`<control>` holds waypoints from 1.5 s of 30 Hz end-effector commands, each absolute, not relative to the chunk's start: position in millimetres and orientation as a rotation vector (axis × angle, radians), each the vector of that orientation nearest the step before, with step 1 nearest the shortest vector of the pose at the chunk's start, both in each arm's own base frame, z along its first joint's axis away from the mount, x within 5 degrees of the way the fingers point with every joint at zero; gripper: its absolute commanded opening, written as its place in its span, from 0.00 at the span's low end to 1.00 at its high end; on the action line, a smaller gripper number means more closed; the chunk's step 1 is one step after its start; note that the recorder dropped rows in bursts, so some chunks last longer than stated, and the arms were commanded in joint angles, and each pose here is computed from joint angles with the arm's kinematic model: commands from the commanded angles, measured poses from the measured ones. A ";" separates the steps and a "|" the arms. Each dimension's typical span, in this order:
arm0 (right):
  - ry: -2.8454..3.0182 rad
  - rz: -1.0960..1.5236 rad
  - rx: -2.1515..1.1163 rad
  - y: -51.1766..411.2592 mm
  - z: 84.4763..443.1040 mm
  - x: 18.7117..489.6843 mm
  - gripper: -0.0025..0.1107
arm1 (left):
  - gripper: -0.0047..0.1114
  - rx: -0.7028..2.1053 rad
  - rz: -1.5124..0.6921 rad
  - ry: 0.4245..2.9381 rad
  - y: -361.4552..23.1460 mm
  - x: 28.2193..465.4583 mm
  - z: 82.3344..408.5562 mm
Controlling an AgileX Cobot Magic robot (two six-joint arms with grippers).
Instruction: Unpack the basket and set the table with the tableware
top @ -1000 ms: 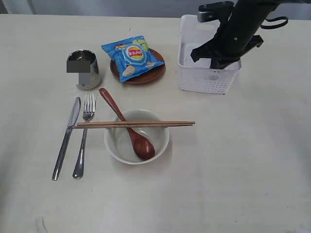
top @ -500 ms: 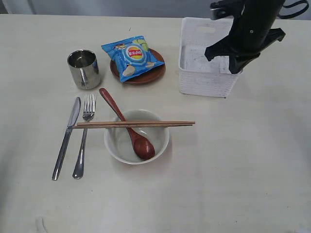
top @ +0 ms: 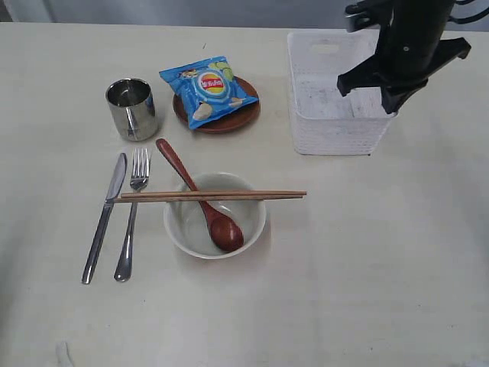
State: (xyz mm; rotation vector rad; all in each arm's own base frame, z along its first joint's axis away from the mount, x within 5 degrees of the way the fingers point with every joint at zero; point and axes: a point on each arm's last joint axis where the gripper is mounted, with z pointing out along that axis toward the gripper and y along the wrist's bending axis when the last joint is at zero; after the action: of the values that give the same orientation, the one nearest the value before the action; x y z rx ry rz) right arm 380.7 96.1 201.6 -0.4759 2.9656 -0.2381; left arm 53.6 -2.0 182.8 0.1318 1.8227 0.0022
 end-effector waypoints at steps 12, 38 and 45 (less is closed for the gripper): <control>3.020 -0.061 -0.541 121.5 200.5 367.8 0.02 | 0.04 0.136 0.000 1.822 -2.1 53.5 182.2; 2.191 0.158 -0.650 136.2 339.2 294.3 0.02 | 0.04 0.132 -0.007 1.823 -2.3 53.5 182.2; 1.976 0.269 -0.493 103.4 360.9 219.3 0.02 | 0.04 0.132 -0.007 1.823 -2.3 53.5 182.2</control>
State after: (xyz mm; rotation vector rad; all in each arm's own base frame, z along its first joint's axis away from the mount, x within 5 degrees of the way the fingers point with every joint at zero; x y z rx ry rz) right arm 244.1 114.0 350.6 -0.5502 2.0451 0.2248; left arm 53.6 -2.0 182.8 0.1318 1.8227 0.0022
